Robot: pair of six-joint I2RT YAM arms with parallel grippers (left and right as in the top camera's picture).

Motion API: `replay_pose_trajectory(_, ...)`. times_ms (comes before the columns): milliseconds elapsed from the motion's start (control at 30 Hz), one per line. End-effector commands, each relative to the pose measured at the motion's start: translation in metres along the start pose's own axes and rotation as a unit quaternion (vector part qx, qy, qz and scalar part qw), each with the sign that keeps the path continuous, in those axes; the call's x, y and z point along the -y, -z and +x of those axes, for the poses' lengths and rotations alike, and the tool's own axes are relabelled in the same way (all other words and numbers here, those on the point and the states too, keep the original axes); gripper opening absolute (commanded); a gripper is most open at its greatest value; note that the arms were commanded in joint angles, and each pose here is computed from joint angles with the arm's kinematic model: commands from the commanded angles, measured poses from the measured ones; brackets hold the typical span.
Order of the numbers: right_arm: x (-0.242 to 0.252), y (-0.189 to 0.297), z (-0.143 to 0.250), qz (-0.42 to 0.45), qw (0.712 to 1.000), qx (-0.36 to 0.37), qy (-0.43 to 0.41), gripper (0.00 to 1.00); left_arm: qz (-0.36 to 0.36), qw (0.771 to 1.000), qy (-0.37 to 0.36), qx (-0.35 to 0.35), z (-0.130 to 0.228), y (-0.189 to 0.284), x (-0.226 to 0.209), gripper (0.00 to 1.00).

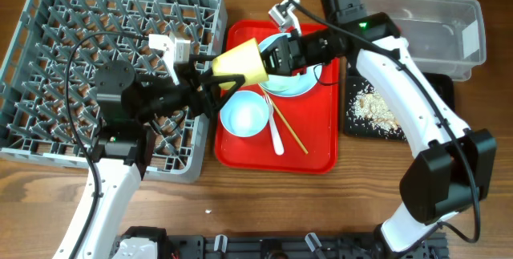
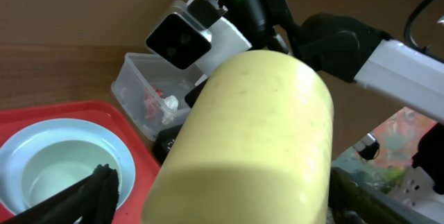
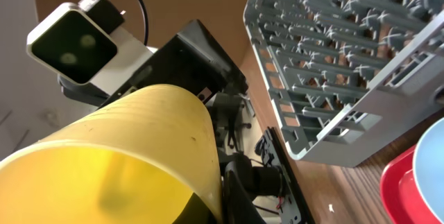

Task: Sort waste into correct bins and load items into the dishwasher rack
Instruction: 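Hand the yellow cup from the right gripper to the left gripper, then move the yellow cup over the rack with the left gripper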

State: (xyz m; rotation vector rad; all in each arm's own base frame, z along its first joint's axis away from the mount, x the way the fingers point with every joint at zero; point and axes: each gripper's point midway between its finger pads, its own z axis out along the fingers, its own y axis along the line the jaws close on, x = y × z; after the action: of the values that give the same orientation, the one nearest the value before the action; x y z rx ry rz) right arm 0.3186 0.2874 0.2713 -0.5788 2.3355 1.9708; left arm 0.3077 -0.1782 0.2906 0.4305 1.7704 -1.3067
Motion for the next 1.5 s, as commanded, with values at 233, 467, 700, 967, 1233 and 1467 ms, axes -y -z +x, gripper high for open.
replay_pose_trajectory(233,-0.019,-0.019,0.01,-0.011,0.999,-0.024,0.023,0.05,0.009,1.0,-0.005,-0.001,-0.003,-0.002,0.004,0.81)
replay_pose_trajectory(467,-0.017,-0.02,0.009,-0.004,1.0,-0.023,0.015,0.05,0.009,1.0,-0.005,-0.001,-0.003,-0.002,0.004,0.69)
replay_pose_trajectory(700,-0.014,-0.02,0.007,0.007,1.0,-0.019,0.016,0.13,0.009,1.0,-0.005,-0.001,-0.003,-0.002,0.004,0.59)
replay_pose_trajectory(967,-0.005,-0.014,0.001,0.028,0.999,-0.005,0.015,0.35,-0.017,1.0,0.021,-0.006,0.002,0.004,-0.011,0.58)
replay_pose_trajectory(1233,0.065,0.038,-0.02,0.208,0.975,0.076,-0.033,0.46,-0.123,0.991,0.042,0.01,0.003,0.029,-0.06,0.57)
replay_pose_trajectory(1467,0.134,0.098,-0.002,0.439,0.89,0.093,-0.085,0.49,-0.356,0.931,0.082,0.01,0.027,0.073,-0.136,0.31)
